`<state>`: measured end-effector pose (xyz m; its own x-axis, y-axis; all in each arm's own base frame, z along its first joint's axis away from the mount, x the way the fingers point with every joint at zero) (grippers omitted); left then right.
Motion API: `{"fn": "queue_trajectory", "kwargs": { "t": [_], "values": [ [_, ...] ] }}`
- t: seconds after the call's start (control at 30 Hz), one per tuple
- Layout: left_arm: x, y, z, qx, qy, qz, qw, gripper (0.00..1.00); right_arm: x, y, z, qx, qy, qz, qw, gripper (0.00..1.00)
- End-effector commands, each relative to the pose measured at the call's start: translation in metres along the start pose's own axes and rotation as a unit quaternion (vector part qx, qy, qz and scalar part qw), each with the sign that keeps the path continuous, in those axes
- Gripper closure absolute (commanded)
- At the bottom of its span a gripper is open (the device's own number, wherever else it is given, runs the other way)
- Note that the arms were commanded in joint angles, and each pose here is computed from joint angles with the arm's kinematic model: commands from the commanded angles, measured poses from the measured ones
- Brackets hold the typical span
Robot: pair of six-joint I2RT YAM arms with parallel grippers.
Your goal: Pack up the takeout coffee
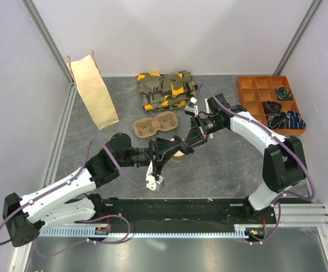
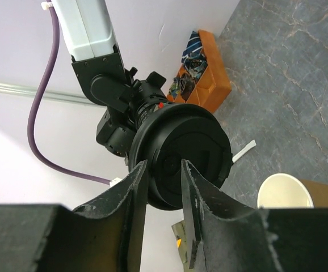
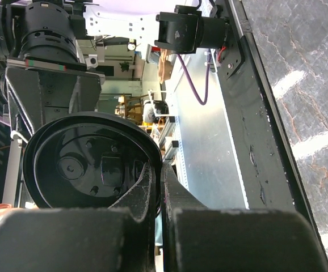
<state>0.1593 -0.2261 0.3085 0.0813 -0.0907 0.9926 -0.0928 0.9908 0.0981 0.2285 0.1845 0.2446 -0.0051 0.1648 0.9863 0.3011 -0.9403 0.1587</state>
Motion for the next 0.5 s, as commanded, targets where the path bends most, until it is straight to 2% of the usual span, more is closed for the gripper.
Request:
{"fn": "queue_trajectory", "kwargs": {
  "t": [0.0, 0.3, 0.47],
  "values": [
    [0.018, -0.0017, 0.0006, 0.007, -0.039, 0.033, 0.999, 0.65, 0.009, -0.0021, -0.0064, 0.013, 0.014, 0.02, 1.0, 1.0],
    [0.0124, -0.0053, 0.0011, 0.012, -0.042, 0.028, 0.999, 0.71, 0.0075, -0.0053, -0.0075, 0.019, 0.01, 0.021, 1.0, 1.0],
    [0.0091, -0.0047, 0.0025, 0.011, -0.053, 0.022, 0.998, 0.8, 0.0051, -0.0066, -0.0078, 0.02, 0.006, 0.018, 1.0, 1.0]
  ]
}}
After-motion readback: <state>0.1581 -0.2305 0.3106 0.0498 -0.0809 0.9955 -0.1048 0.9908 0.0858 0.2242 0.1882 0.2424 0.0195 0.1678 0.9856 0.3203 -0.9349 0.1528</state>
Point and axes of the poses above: each gripper's point midway between its finger pads, its own y axis back along the fingers, its own x axis along the line the jaws close on, z = x × y, the point moved 9 cm from there along y, back along the fingers, and after that the axes turned 13 degrees about -y, right-handed, at the moved point
